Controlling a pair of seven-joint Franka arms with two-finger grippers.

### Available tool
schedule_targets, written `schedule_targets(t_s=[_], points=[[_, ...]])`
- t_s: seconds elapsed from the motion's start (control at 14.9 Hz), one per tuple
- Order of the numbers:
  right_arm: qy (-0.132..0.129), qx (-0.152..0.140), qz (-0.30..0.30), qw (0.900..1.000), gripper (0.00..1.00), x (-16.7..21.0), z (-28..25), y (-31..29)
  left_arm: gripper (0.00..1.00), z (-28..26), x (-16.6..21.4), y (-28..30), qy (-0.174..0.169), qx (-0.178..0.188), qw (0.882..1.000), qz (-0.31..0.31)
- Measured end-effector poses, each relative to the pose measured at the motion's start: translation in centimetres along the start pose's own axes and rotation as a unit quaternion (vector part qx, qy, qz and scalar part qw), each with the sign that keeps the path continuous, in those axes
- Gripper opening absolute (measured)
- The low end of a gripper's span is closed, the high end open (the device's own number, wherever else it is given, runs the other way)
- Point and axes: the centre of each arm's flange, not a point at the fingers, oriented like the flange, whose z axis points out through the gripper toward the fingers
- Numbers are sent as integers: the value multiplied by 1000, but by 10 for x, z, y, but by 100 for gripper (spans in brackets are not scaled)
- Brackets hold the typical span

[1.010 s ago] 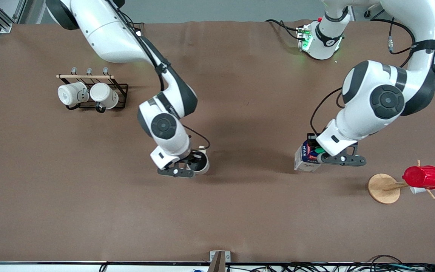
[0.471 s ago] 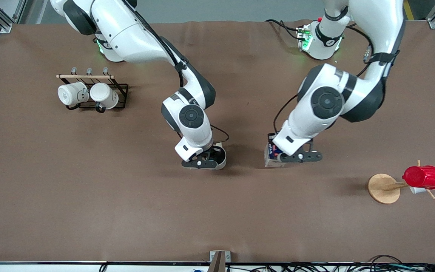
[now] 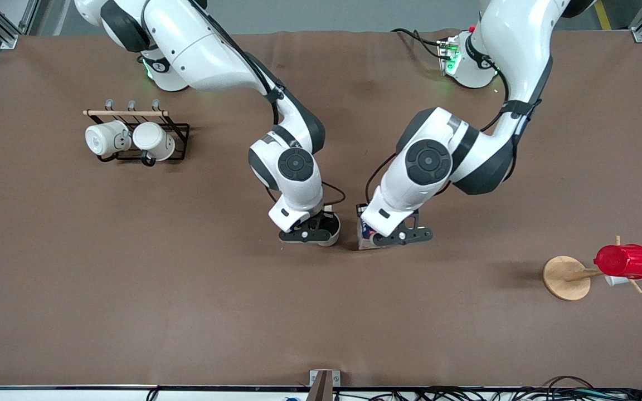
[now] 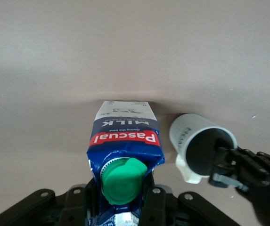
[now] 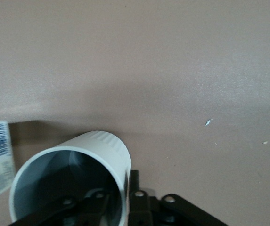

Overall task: Place cup and milk on table
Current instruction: 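Lower the mug and milk onto the table and open both grippers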

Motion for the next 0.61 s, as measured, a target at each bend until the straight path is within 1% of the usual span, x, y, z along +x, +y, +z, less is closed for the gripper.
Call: schedule_targets(t_s=[0.13, 0.2, 0.27, 0.34, 0.47, 0.54, 0.61], points=[[5, 2, 2, 1000, 41, 3, -5, 0, 34, 7, -3, 12, 0, -4, 1000, -5], [10, 6, 4, 1000, 53, 8, -12, 0, 34, 10, -5, 16, -1, -4, 1000, -4], [13, 6, 8, 1000, 62, 13, -23, 2, 34, 14, -7, 19, -2, -4, 1000, -3], [11, 0, 17, 1000, 71, 21, -40, 9, 34, 18, -7, 21, -3, -5, 1000, -2], [5, -14, 43, 999, 89, 42, -86, 38, 37, 25, -7, 23, -3, -6, 1000, -1], [4, -19, 59, 998, 99, 54, -115, 59, 44, 28, -6, 23, -4, -6, 1000, -2], [4, -22, 77, 997, 100, 66, -145, 83, 53, 31, -6, 23, -6, -5, 1000, -2]])
